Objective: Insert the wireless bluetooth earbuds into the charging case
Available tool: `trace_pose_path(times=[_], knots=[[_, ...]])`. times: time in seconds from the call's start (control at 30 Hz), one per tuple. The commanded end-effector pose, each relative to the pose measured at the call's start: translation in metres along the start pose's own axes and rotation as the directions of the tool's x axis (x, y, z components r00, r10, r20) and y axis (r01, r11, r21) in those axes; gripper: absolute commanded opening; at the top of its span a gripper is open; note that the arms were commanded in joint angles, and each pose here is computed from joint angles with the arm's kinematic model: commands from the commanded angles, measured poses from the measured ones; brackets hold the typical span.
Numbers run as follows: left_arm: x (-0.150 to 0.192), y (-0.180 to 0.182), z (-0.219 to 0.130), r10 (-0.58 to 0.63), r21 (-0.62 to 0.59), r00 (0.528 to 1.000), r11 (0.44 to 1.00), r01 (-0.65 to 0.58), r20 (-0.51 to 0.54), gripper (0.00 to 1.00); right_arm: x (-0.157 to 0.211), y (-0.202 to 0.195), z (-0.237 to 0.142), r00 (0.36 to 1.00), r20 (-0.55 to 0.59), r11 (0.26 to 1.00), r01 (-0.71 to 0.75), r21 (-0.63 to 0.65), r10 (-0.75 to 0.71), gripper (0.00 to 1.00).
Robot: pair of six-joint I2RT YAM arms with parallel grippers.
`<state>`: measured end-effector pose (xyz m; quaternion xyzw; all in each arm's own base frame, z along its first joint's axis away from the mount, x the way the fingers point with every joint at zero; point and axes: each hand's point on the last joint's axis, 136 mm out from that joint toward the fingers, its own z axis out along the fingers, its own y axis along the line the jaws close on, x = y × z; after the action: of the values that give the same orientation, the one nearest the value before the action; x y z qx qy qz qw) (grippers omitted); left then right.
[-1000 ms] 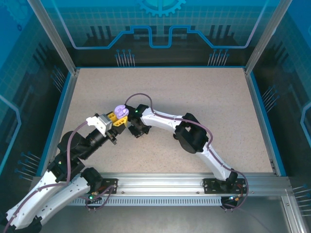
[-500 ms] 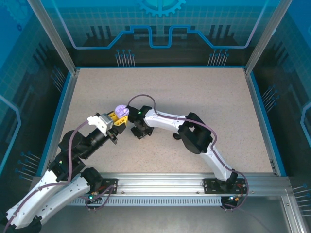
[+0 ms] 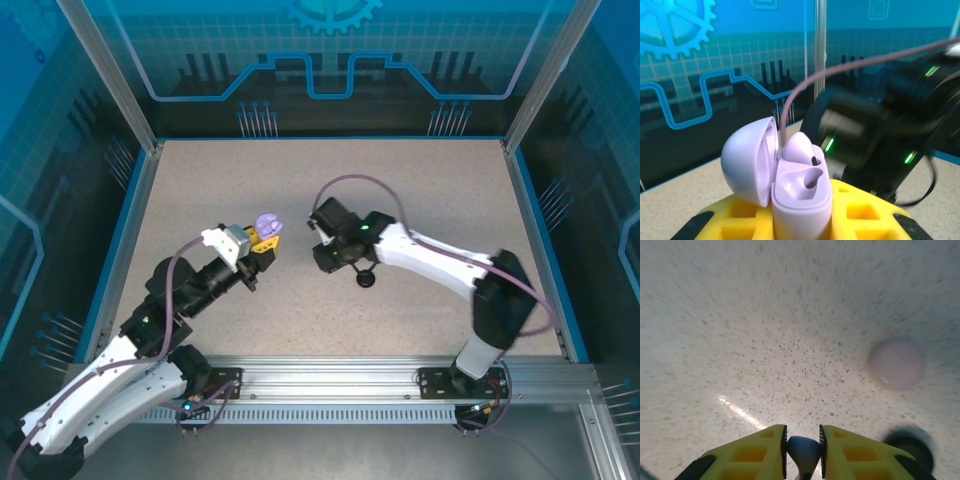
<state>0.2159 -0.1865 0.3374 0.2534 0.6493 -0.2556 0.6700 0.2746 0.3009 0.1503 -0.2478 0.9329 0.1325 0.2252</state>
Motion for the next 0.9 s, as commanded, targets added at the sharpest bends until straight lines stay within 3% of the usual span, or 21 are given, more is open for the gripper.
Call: trace_pose_path(times=[0.0,0.23,0.47,0.67,0.87], knots=[[-0.003,-0.006,0.012,-0.055,0.046,0.998,0.997,0.054,0.033,0.00,-0.019,0.001,-0.045,0.985,0.172,0.997,0.035,-0.067,-0.023,0.24],[0.011,-0.023,0.038,-0.096,0.152,0.995,0.984,0.096,-0.007,0.00,-0.034,0.008,-0.150,0.867,0.487,0.976,0.184,-0.120,-0.103,0.24],[0.017,-0.043,0.052,-0.113,0.276,0.994,0.954,0.112,-0.015,0.00,-0.041,0.033,-0.226,0.705,0.697,0.923,0.343,-0.173,-0.132,0.24],[0.016,-0.057,0.055,-0.128,0.363,0.992,0.924,0.121,-0.006,0.00,-0.051,0.068,-0.253,0.593,0.785,0.859,0.482,-0.170,-0.177,0.24],[0.014,-0.062,0.055,-0.141,0.397,0.990,0.908,0.133,-0.007,0.00,-0.063,0.086,-0.248,0.564,0.792,0.832,0.538,-0.138,-0.234,0.24]])
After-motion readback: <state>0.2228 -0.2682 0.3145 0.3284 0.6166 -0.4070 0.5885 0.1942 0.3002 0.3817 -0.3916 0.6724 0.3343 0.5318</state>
